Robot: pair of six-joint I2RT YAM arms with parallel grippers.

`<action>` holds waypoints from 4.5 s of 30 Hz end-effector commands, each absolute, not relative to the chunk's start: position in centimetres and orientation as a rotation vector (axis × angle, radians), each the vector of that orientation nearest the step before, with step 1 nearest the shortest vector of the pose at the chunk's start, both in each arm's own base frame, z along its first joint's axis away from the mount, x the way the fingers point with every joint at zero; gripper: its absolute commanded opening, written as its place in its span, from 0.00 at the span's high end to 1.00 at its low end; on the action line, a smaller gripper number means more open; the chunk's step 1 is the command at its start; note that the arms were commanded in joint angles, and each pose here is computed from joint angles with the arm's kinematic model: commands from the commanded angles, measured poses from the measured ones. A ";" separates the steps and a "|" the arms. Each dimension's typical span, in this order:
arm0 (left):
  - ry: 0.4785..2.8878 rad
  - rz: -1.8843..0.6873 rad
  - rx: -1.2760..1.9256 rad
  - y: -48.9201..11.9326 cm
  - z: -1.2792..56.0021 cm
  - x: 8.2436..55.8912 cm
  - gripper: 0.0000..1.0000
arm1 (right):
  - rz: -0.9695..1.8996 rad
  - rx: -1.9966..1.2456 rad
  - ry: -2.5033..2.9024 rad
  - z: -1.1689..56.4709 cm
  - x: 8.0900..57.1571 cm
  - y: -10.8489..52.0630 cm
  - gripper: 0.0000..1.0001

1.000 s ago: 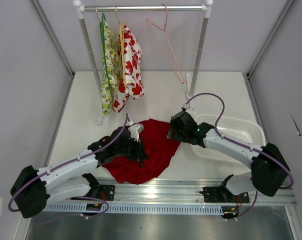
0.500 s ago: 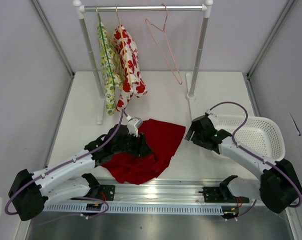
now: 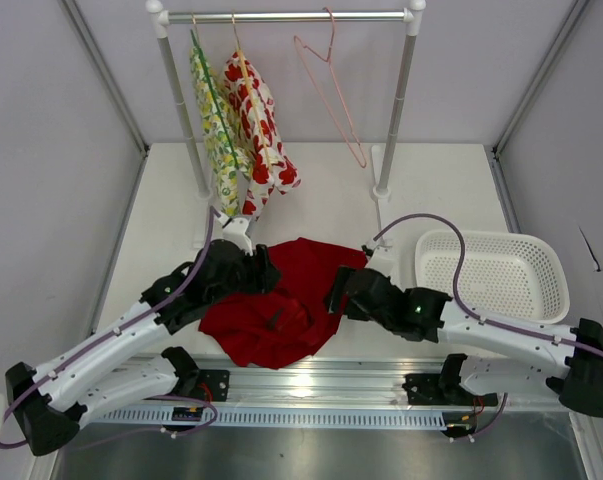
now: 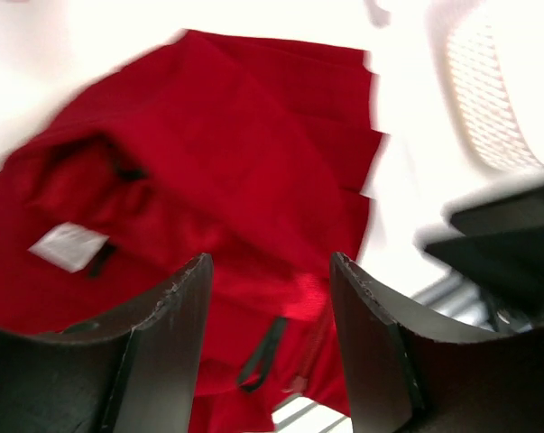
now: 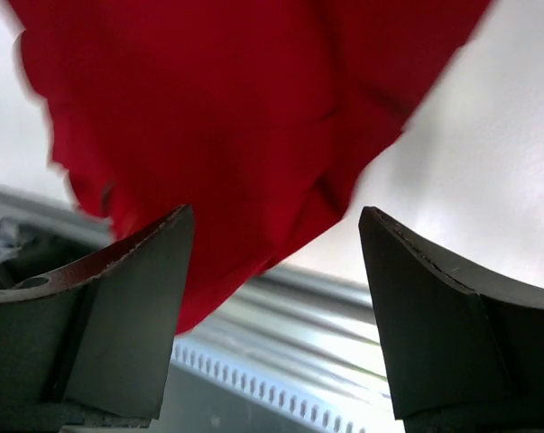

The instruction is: Place the skirt on the hanger

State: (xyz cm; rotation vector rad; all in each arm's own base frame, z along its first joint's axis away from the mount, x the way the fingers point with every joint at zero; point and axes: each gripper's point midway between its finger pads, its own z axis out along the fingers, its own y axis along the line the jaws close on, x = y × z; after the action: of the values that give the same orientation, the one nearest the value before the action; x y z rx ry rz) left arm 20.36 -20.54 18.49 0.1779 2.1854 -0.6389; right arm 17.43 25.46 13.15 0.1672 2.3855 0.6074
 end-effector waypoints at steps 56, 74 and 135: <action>2.424 -0.129 0.115 -16.3 12.4 28.8 1.00 | 0.292 0.320 2.244 17.6 24.1 18.5 1.00; 2.295 -0.556 -0.007 -17.7 16.9 19.6 1.00 | 0.374 -0.002 2.305 21.6 29.6 20.2 0.99; 2.335 -0.399 0.226 -21.2 14.4 28.4 0.36 | 0.435 0.209 2.310 13.7 27.0 20.2 0.12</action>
State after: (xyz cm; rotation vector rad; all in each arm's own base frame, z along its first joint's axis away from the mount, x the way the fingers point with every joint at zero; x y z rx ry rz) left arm 28.06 -20.31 8.98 0.2013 2.4612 -0.2993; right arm 26.49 20.05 10.66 0.2142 2.3693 0.4023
